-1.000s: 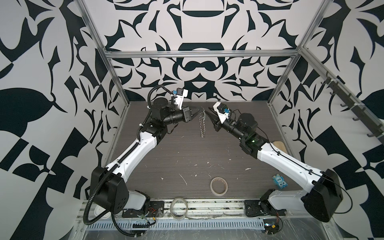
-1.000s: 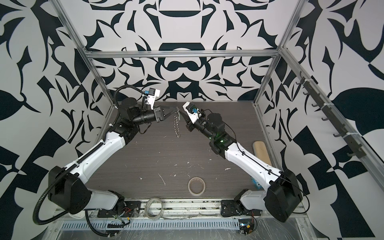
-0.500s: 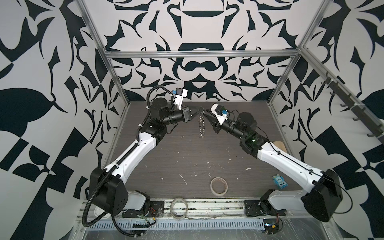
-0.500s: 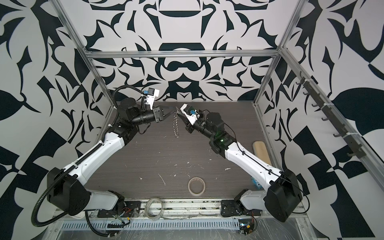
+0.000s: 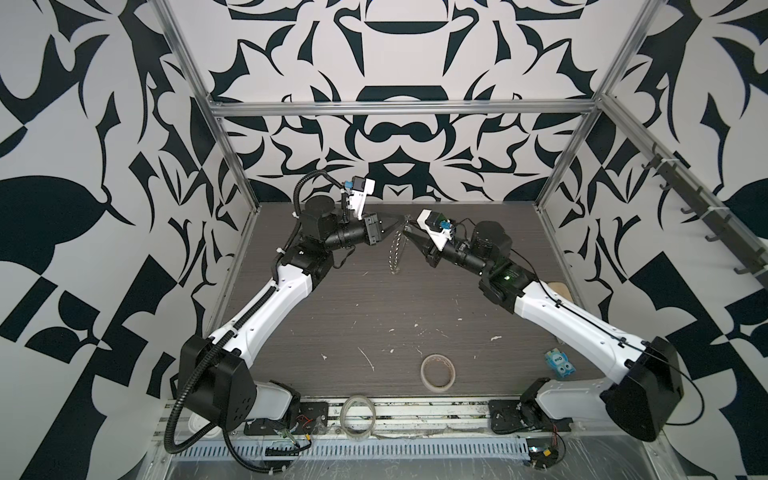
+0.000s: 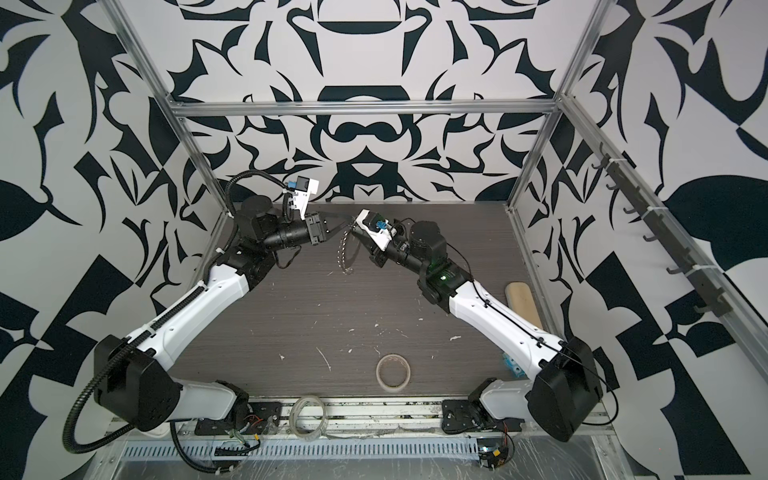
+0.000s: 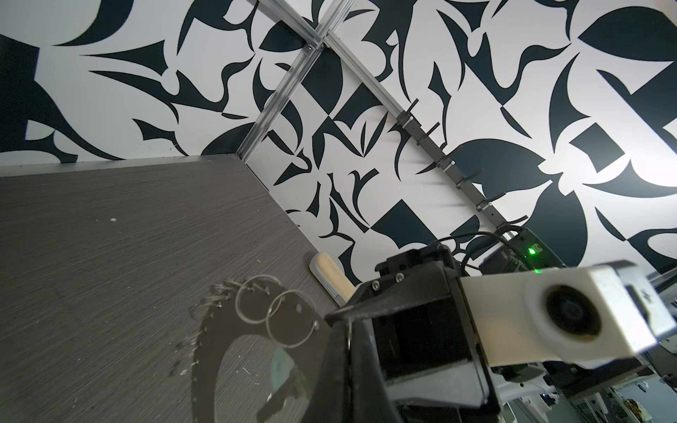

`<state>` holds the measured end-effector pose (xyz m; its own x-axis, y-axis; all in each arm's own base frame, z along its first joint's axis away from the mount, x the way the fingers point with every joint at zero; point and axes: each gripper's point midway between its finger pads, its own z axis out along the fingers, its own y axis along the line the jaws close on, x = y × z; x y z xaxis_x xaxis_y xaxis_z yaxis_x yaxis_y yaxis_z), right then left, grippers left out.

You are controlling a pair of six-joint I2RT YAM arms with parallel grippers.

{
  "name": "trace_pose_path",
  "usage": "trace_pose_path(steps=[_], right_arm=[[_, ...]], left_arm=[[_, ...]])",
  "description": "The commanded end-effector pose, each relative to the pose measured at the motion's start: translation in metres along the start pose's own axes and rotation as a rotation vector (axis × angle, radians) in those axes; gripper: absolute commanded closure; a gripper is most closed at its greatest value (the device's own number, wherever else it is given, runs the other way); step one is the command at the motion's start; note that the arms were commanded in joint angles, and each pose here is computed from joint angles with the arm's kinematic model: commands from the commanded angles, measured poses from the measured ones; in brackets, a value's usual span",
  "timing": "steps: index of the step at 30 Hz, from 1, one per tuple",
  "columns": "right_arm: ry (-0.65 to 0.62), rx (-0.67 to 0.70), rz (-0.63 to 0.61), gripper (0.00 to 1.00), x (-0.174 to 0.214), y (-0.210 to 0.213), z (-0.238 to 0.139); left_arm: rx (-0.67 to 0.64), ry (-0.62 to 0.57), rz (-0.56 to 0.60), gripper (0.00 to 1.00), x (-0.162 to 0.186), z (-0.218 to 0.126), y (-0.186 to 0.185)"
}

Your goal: Remove the keys from the keyring

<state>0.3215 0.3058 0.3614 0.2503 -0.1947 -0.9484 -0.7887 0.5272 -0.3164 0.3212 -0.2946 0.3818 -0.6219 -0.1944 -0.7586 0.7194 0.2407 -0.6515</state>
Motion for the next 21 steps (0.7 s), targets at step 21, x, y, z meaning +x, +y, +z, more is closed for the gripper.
trace_pose_path(steps=[21], right_arm=[[-0.047,0.013,-0.055,0.94,-0.0114,-0.0032,0.0009]], left_arm=[[0.056,-0.039,0.056,1.00,-0.0121,-0.0075,-0.0261]])
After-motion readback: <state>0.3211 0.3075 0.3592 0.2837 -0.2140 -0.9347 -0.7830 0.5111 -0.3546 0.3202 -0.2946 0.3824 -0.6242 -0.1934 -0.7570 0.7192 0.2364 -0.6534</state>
